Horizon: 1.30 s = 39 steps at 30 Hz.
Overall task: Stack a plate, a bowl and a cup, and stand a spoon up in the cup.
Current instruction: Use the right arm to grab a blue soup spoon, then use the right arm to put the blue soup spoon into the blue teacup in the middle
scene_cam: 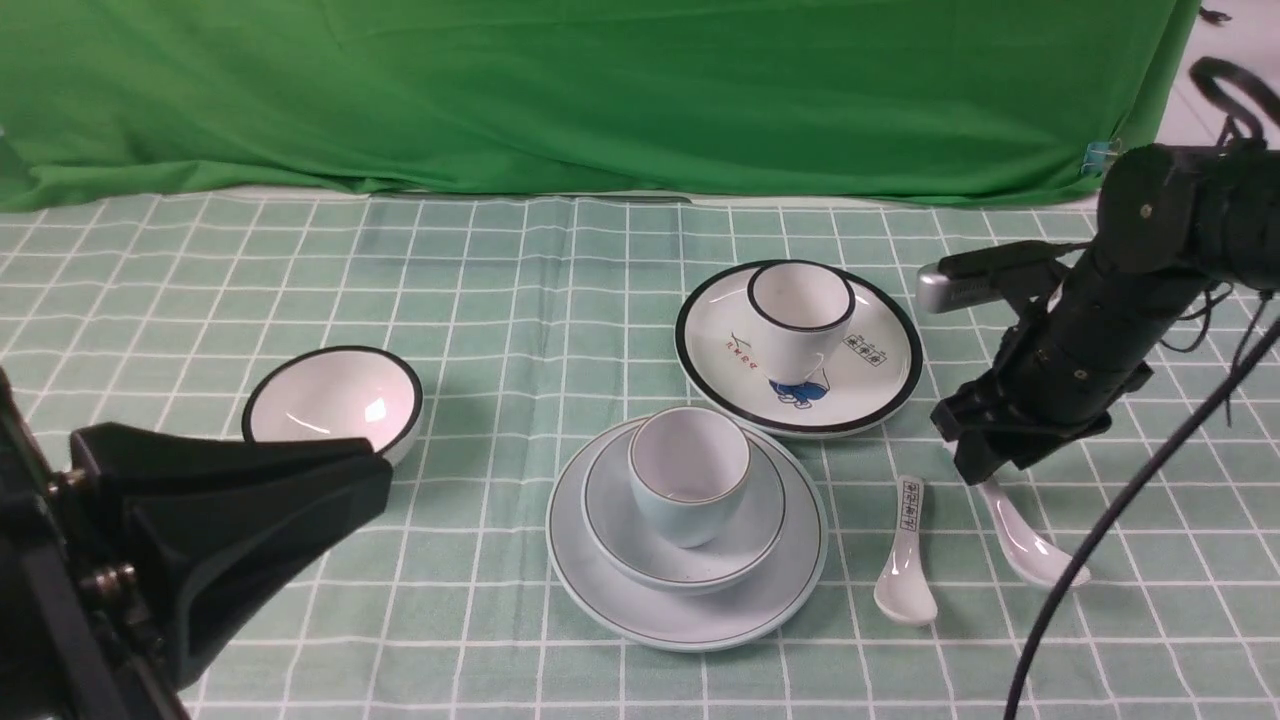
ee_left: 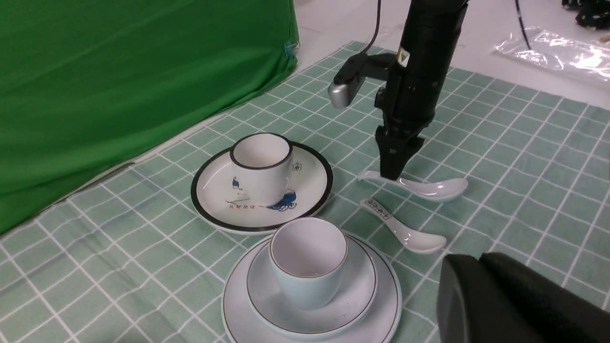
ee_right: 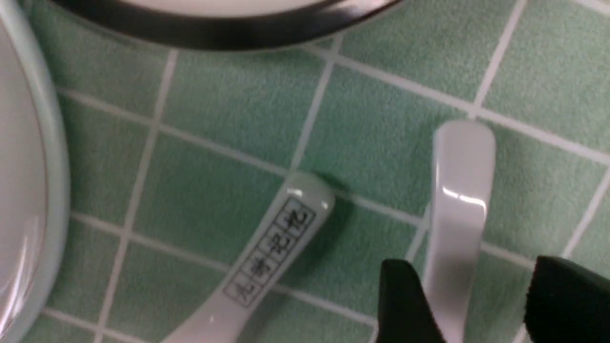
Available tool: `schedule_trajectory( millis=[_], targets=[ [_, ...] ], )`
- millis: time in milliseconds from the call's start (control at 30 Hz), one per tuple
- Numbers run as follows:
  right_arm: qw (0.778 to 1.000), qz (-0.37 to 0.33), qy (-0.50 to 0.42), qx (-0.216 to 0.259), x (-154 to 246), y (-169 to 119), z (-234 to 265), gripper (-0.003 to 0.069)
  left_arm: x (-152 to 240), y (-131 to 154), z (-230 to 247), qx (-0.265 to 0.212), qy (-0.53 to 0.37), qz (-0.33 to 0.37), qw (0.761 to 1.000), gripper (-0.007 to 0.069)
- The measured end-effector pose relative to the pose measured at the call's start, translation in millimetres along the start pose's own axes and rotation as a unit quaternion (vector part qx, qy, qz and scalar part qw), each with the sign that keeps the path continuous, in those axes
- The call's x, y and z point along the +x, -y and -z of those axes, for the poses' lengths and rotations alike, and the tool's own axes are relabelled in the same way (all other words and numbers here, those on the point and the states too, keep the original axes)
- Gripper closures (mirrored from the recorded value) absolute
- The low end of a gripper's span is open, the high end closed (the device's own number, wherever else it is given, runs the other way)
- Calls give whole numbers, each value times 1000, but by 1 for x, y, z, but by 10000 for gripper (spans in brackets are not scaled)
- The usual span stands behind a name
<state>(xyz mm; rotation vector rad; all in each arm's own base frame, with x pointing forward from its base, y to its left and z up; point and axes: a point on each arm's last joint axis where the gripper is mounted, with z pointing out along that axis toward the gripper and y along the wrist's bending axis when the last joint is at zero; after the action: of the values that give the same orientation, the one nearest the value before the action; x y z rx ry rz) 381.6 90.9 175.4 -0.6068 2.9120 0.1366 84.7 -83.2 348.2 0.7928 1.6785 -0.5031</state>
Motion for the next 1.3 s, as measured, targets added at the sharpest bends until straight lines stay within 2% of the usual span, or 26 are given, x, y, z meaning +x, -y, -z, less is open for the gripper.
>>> schedule_trajectory(
  millis=[467, 567, 600, 633, 767, 867, 900, 967, 1000, 1033, 1067, 1133, 1167, 1200, 1233, 1300],
  targets=[
    [1000, 6, -17, -3, -8, 4, -25, 291, 2, 1, 0, 5, -6, 8, 1000, 615],
    [1000, 11, -22, 3, -8, 6, -26, 419, 3, 1, 0, 6, -12, 7, 1000, 615],
    [1000, 12, -22, 4, -8, 6, -26, 419, 3, 1, 0, 6, -12, 6, 1000, 615],
    [1000, 12, -23, 4, -8, 6, -26, 478, 3, 1, 0, 6, -12, 4, 1000, 615],
    [1000, 14, -27, -7, -5, 4, -22, 486, 3, 1, 0, 7, -12, -7, 1000, 615],
    [999, 21, 8, -28, 5, -8, 7, 485, 3, 1, 0, 7, -12, -9, 1000, 615],
    [999, 19, 14, -29, 8, -9, 12, 485, 3, 1, 0, 7, -12, -10, 1000, 615],
    [996, 27, 87, -24, 27, -26, 48, 485, 3, 1, 0, 7, -12, -23, 1000, 615],
    [995, 28, 92, -23, 26, -27, 49, 485, 3, 1, 0, 7, -12, -23, 1000, 615],
    [987, 33, 156, -17, 48, -44, 68, 485, 3, 1, 0, 6, -12, -27, 1000, 615],
    [985, 33, 171, -17, 54, -49, 68, 485, 3, 1, 0, 6, -12, -29, 999, 615],
    [961, 28, 275, -13, 77, -70, 80, 485, 3, 1, 0, 4, -13, -35, 999, 615],
    [958, 30, 284, -15, 78, -74, 80, 485, 3, 1, 0, 4, -13, -35, 999, 615],
    [933, 20, 359, -13, 99, -89, 78, 485, 3, 1, 0, 3, -13, -39, 999, 615],
    [928, 19, 371, -13, 97, -91, 79, 485, 3, 1, 0, 3, -13, -40, 999, 615],
    [882, 3, 471, -9, 116, -105, 76, 485, 3, 0, 0, 2, -14, -43, 999, 615]
  ],
)
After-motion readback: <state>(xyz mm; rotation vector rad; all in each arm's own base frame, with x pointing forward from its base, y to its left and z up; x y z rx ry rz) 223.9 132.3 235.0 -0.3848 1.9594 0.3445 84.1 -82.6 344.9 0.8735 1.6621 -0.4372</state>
